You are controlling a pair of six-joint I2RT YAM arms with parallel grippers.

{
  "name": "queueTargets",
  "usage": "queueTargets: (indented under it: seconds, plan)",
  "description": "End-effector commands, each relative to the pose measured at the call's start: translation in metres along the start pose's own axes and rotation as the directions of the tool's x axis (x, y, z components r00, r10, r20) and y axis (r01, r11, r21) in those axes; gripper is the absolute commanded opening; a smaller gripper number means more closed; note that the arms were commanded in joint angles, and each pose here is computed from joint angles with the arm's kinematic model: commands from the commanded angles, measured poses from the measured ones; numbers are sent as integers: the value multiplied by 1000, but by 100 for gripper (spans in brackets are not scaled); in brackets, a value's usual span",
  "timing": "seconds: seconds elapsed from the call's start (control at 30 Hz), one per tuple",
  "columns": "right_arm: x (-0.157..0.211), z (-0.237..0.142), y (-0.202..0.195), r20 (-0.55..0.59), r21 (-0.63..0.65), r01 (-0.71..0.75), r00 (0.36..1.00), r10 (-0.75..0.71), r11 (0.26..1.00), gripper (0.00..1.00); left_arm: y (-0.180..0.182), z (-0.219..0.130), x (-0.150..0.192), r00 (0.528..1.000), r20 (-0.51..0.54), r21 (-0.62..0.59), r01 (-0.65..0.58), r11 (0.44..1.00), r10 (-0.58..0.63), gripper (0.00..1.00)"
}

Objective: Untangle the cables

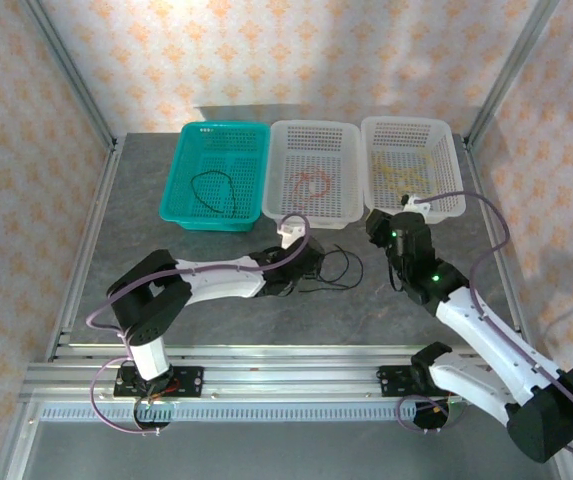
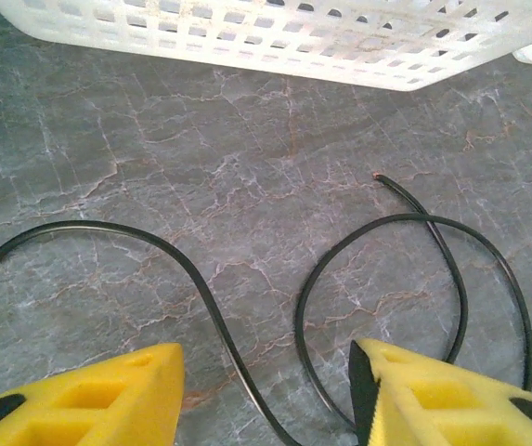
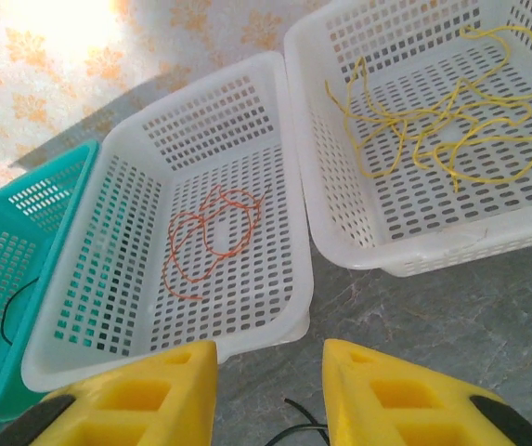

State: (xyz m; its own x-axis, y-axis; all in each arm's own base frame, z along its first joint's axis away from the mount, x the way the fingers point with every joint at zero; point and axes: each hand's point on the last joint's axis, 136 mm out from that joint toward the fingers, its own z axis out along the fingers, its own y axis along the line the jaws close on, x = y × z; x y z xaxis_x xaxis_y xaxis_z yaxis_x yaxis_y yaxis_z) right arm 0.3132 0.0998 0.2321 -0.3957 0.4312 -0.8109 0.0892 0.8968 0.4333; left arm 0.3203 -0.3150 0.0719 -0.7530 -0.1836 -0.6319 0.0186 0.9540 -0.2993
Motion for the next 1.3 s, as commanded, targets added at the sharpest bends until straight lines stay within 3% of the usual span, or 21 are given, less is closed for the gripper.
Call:
queueTargets:
  seconds: [0.0,0.23,0.77,0.9,1.1,1.27]
  plan:
    - [-3,-2,-9,15,46,18,1000,-18,999,34,12,2,-5,997,72,-102,33,994,-26,51]
    - [-8,-4,-6,21,33,17,1000,-17,999,34,17,14,1,996,85,-146,41,988,-29,51]
    - [-4,-3,-8,12,38,9,1000,-10,999,34,9,44,27,1000,-4,-143,-9,990,9,50]
    - [-5,-3,-6,13,33,8,1000,-8,999,34,7,43,27,1000,-6,-138,-13,990,12,43]
    - [-3,-2,-8,11,37,2,1000,-2,999,33,2,31,15,1000,19,-113,-15,994,17,24]
    - [17,1,-11,-43,20,-22,999,23,1000,34,-3,7,-6,997,73,-88,-10,996,17,12]
